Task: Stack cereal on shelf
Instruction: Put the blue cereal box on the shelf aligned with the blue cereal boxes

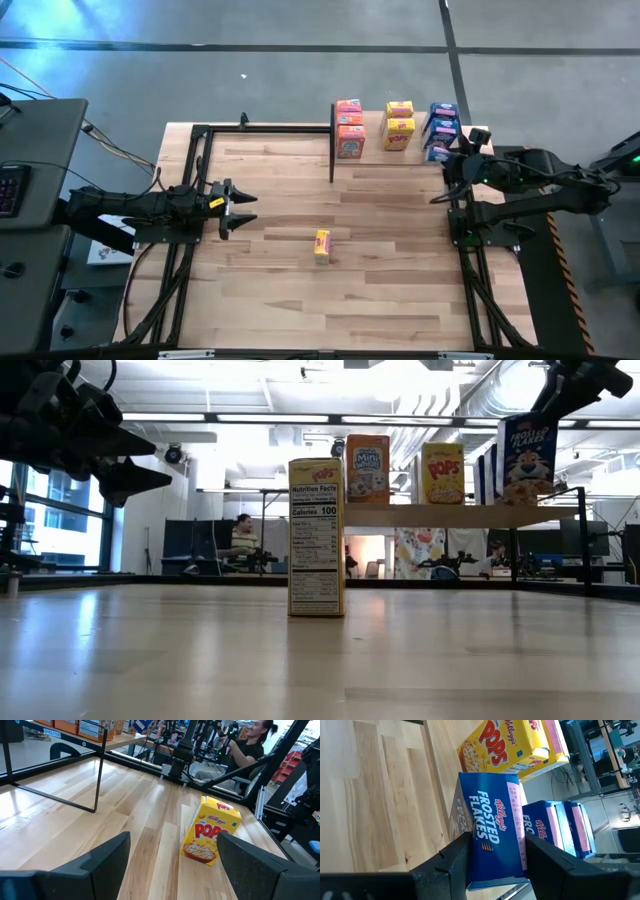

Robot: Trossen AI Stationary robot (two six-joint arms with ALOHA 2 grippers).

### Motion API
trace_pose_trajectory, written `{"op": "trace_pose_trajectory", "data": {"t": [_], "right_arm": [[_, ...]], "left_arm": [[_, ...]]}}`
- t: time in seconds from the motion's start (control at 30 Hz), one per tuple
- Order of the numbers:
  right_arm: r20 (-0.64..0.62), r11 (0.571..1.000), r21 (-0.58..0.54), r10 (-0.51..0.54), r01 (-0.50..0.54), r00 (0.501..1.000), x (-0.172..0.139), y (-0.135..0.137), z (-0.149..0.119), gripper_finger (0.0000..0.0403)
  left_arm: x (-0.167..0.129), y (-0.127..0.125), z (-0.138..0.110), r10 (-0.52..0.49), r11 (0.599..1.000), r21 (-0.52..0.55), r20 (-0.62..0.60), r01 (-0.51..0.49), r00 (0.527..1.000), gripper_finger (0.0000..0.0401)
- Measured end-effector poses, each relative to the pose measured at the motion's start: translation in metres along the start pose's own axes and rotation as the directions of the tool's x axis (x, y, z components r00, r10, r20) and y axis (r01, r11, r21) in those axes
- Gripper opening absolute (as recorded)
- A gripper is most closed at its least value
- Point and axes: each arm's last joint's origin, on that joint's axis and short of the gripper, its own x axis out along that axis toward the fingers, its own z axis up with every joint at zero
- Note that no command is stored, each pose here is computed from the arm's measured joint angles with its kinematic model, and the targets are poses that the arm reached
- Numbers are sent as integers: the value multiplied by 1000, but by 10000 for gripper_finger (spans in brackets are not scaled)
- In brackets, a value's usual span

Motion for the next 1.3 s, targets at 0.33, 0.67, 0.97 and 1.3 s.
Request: {"op": "trace_pose_trajectory", "data": {"t": [0.33, 0.67, 0.97, 1.3], "right_arm": [[-26, 999, 45, 5, -4, 1000, 3, -4, 0, 161], [-74, 998, 62, -7, 11, 997, 12, -6, 5, 161], [-83, 997, 76, -6, 13, 996, 16, -6, 9, 161], [-101, 996, 84, -29, 38, 994, 17, -8, 8, 161]], "left_arm": [[0, 0, 0, 0, 1000, 0, 0, 0, 1000, 289], [0, 0, 0, 0, 1000, 0, 0, 0, 1000, 289], [0, 0, 0, 0, 1000, 0, 0, 0, 1000, 289], [0, 0, 0, 0, 1000, 0, 0, 0, 1000, 289]]}}
